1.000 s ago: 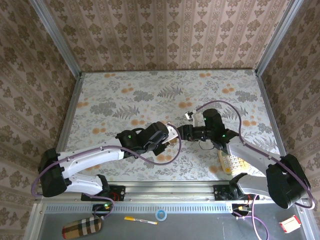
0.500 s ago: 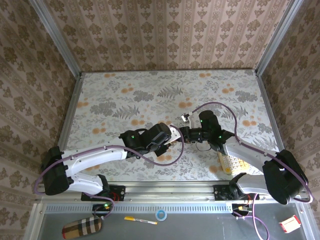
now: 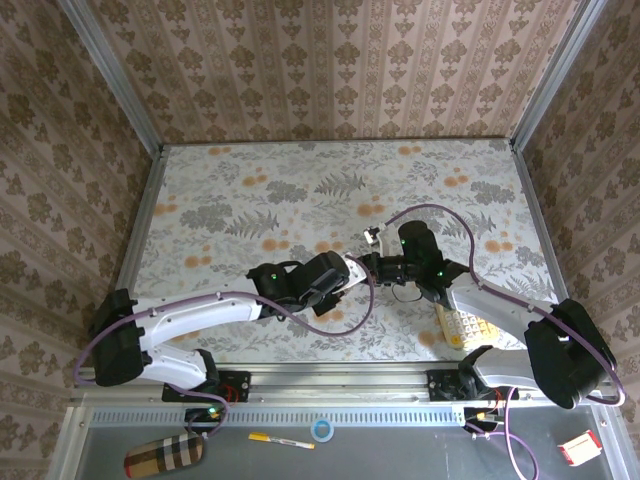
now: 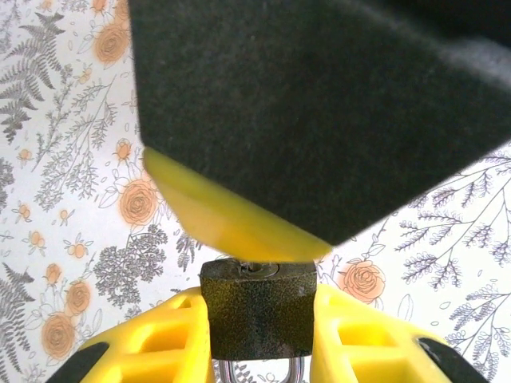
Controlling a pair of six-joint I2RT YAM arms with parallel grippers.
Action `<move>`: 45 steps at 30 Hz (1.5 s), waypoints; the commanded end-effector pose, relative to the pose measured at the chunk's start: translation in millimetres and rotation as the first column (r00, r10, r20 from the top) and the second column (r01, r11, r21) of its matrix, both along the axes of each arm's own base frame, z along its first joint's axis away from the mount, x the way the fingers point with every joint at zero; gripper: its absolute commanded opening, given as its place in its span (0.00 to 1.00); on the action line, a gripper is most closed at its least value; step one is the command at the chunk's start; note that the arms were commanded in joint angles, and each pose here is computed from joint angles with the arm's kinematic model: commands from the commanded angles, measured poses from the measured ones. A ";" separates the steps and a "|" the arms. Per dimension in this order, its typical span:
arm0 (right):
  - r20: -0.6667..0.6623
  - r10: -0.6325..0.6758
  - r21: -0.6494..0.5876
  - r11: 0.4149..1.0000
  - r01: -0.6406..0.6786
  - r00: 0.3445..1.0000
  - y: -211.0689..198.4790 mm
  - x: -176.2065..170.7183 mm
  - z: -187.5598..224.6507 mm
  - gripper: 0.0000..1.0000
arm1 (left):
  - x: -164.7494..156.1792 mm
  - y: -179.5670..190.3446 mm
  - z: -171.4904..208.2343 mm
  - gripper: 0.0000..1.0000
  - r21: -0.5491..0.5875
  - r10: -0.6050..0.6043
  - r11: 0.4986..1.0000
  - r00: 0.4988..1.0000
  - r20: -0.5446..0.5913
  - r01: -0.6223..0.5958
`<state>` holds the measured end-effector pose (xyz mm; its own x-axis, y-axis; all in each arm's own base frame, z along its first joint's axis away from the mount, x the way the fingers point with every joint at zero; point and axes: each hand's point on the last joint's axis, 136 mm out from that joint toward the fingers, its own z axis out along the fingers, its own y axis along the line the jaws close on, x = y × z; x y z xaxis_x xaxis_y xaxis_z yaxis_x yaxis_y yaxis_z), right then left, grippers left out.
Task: Unlock with the key
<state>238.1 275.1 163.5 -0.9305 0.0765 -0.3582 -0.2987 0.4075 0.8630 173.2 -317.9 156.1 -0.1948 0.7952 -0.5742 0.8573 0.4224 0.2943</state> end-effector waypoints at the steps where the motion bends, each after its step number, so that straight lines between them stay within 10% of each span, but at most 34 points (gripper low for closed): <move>1: 0.025 -0.006 0.035 0.999 0.006 1.000 1.5 3.1 9.8 0.03 | -0.4 -14.9 17.3 0.00 -0.035 -0.034 0.999 0.998 0.049 0.036; 10: 0.016 -0.020 0.050 0.999 0.019 1.000 -0.8 0.2 13.3 0.00 | 1.8 -17.1 28.7 0.03 -0.103 -0.018 0.994 0.997 0.078 0.026; 15: 0.043 -0.048 0.039 0.998 0.046 0.998 -4.9 2.5 14.8 0.00 | 11.4 -6.6 48.0 0.56 -0.261 0.100 0.961 0.995 0.000 -0.097; 21: 0.099 -0.073 0.019 0.997 0.072 0.992 -8.5 8.0 20.2 0.00 | 11.9 10.5 71.0 0.72 -0.510 0.175 0.812 0.952 -0.252 -0.284; 26: 0.190 -0.094 -0.005 0.995 0.097 0.977 -13.2 13.0 25.9 0.00 | 17.8 35.3 80.8 0.81 -0.614 0.192 0.532 0.789 -0.584 -0.583; 31: 0.383 -0.087 -0.049 0.992 0.115 0.920 -15.6 12.9 35.8 0.00 | 20.0 36.3 76.3 0.80 -0.465 0.029 0.268 0.489 -0.872 -0.844; 36: 0.501 -0.092 -0.071 0.987 0.146 0.861 -17.7 17.3 40.0 0.00 | 20.6 21.6 79.6 0.80 -0.333 -0.104 0.177 0.319 -0.942 -0.926; 45: 0.640 -0.133 -0.050 0.976 0.213 0.757 -20.5 22.3 59.6 0.00 | 19.1 -6.0 62.0 0.77 -0.203 -0.245 0.136 0.165 -0.955 -0.970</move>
<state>253.8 258.5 196.3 -0.6001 0.0968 -0.7940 -0.6204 0.5702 0.5384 195.5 -313.4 202.8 -0.9102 -0.4118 0.0448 -0.1608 0.2515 -0.9544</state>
